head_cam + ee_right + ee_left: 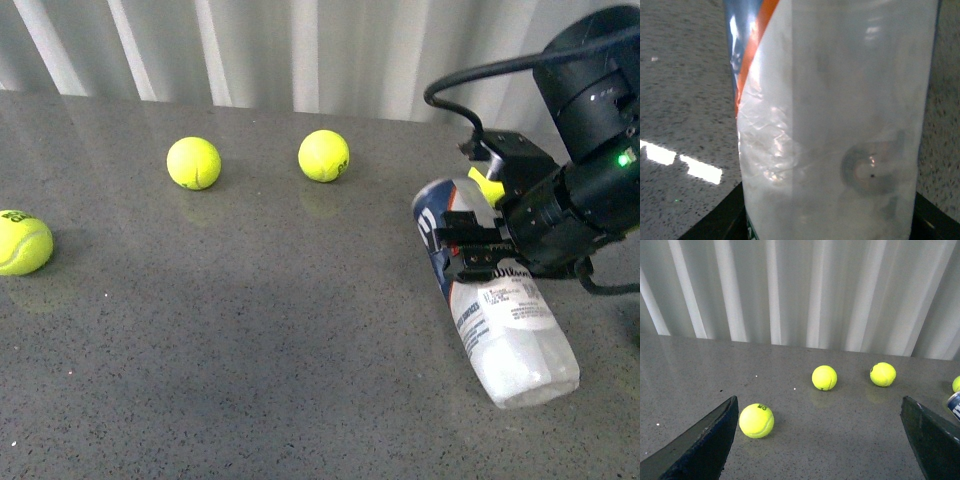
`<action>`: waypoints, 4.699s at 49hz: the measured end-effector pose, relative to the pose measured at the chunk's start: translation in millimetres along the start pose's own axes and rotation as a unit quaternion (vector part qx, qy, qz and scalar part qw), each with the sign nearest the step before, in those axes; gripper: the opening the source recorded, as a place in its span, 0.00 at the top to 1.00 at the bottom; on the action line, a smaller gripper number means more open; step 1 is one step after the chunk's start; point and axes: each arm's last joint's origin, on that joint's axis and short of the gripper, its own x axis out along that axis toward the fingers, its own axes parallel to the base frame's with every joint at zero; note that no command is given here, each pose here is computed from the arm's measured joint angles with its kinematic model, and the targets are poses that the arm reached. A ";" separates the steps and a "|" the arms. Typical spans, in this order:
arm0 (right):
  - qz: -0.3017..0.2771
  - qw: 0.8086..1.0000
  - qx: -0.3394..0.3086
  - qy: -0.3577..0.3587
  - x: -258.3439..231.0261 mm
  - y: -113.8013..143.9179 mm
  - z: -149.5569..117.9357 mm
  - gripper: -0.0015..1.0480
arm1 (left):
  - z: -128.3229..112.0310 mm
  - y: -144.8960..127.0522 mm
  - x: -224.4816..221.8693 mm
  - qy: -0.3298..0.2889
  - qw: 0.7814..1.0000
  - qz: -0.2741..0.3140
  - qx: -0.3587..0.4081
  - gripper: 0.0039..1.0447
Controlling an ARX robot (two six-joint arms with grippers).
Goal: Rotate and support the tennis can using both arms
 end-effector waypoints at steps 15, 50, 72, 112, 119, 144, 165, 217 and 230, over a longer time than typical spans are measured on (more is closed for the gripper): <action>0.045 0.928 -0.361 -0.083 -40.5 50.5 48.2 0.75 | 0.0 0.0 0.0 0.000 1.000 0.000 0.000 0.06; 0.097 0.714 -0.686 -0.103 68.9 110.3 88.1 0.94 | 0.0 0.0 0.0 0.000 1.000 0.000 0.000 0.06; 0.127 0.769 -0.612 -0.133 74.5 112.3 89.7 0.31 | 0.0 0.0 0.0 0.000 1.000 0.000 0.000 0.06; 0.136 0.911 -0.261 -0.290 -91.4 85.1 78.3 0.07 | 0.0 0.0 0.0 0.000 1.000 0.000 0.000 0.06; 0.060 0.948 -0.095 -0.298 -108.7 50.4 59.0 0.07 | 0.0 0.0 0.0 0.000 1.000 0.000 0.000 0.06; -0.136 0.833 0.001 -0.537 -141.5 1.1 -35.5 0.68 | 0.0 0.0 0.0 0.000 1.000 0.000 0.000 0.06; -0.132 0.837 -0.006 -0.532 -162.4 -22.3 -124.0 0.97 | 0.0 0.0 0.0 0.000 1.000 0.000 0.000 0.06; -0.134 0.836 -0.004 -0.533 -195.0 -23.9 -189.4 0.97 | 0.0 0.0 0.0 0.000 1.000 0.000 0.000 0.06; -0.134 0.835 -0.004 -0.534 -199.0 -21.9 -196.9 0.97 | 0.0 0.0 0.0 0.000 1.000 0.000 0.000 0.06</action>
